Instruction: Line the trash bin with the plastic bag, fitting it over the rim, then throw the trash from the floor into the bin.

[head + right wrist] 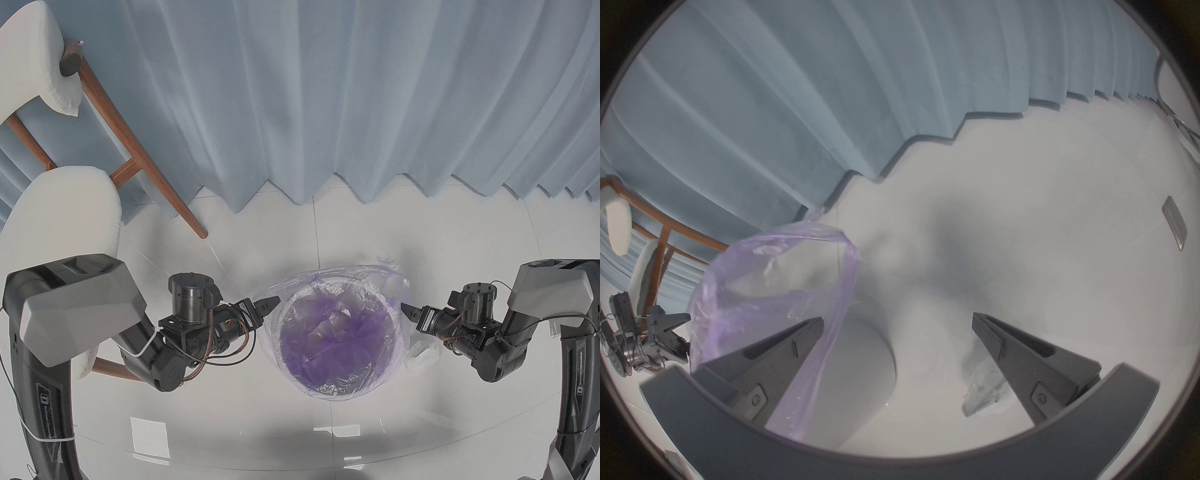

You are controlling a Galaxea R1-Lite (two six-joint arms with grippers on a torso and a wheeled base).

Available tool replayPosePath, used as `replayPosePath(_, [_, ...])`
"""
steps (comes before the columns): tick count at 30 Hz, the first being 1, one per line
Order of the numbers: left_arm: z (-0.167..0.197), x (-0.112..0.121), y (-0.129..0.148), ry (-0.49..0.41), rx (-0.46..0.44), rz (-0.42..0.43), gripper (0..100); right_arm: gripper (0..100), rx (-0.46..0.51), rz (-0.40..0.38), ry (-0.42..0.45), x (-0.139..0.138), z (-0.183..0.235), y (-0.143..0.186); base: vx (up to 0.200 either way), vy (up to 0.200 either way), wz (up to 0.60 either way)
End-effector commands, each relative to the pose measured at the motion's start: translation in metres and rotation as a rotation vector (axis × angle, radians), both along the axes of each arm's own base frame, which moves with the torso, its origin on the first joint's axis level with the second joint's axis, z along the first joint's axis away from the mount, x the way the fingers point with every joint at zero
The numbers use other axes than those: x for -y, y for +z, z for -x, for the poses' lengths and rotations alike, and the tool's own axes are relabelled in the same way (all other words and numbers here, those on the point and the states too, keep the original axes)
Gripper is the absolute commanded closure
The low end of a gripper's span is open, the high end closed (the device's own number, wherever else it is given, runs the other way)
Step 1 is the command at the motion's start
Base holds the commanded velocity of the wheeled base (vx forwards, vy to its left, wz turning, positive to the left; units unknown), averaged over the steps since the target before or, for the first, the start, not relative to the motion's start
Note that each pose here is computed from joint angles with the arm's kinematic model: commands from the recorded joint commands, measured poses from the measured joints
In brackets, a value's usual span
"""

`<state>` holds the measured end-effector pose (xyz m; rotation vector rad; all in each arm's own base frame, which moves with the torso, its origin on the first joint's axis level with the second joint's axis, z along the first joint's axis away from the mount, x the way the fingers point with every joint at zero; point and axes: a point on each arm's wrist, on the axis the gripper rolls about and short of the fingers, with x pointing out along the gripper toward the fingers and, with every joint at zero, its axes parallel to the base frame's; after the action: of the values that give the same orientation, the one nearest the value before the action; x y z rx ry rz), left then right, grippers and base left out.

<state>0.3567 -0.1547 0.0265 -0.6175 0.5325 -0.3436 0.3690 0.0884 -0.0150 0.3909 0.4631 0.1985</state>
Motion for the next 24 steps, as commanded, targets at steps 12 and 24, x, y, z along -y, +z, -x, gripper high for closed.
replayPosePath(12, [-0.038, -0.016, -0.041, 0.064, -0.103, -0.064, 0, 0, -0.081, 0.034, 0.004, 0.001, 0.003, -0.048, 0.000, 0.000, 0.00])
replayPosePath(24, [-0.039, -0.016, -0.062, 0.088, -0.244, -0.131, 0, 0, -0.107, 0.071, -0.058, 0.003, 0.001, -0.052, 0.000, 0.000, 0.00])
